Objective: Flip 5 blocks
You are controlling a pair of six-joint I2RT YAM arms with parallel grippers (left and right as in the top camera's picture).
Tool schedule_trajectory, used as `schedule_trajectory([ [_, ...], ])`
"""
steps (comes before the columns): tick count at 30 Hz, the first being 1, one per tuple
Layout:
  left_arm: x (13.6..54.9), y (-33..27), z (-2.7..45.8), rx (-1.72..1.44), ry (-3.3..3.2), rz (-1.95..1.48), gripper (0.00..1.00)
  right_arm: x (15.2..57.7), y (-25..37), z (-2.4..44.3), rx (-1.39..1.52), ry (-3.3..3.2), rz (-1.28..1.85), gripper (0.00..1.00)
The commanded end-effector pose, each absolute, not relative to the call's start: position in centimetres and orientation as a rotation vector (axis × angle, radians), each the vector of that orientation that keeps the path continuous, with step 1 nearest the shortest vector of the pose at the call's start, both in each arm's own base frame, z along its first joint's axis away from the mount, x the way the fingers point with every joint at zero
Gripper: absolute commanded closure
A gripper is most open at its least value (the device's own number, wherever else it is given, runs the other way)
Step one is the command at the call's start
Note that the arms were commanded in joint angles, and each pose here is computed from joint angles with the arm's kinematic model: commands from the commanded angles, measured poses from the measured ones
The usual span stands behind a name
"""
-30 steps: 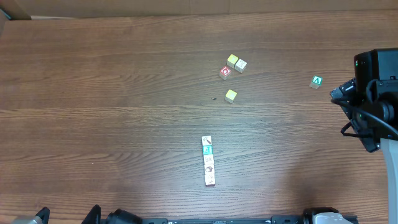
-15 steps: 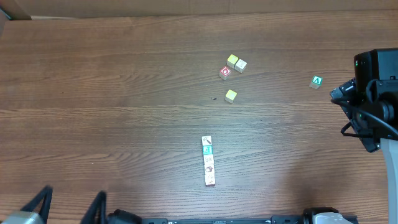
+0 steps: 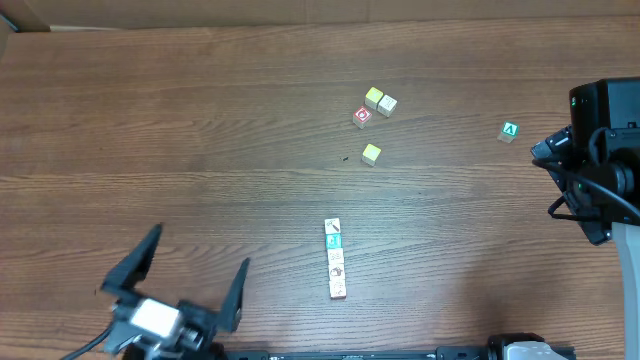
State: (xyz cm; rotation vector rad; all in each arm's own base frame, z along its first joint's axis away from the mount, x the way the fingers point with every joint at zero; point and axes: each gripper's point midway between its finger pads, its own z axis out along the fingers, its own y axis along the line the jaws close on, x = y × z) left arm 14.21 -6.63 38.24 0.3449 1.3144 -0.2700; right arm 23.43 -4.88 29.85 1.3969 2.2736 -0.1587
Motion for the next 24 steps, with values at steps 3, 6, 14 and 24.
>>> schedule_trajectory([
  [3, 17.5, -7.1, 33.1, 0.363, 1.303, -0.251, 0.00, 23.4, -5.2, 30.7, 1.395, 2.237, -0.153, 0.00],
  [6, 19.6, -7.0, 29.6, 0.349, 1.355, -0.241, 0.00, 23.4, -5.2, 30.7, 1.395, 2.237, -0.153, 0.00],
  [14, 23.3, -3.9, 23.4, 0.057, 1.437, -0.246, 0.00, 23.4, -5.2, 30.7, 1.395, 2.237, -0.153, 0.00],
  [24, 24.6, -1.7, 18.4, -0.081, 1.532, -0.170, 0.00, 23.4, -5.2, 30.7, 1.395, 2.237, -0.153, 0.00],
])
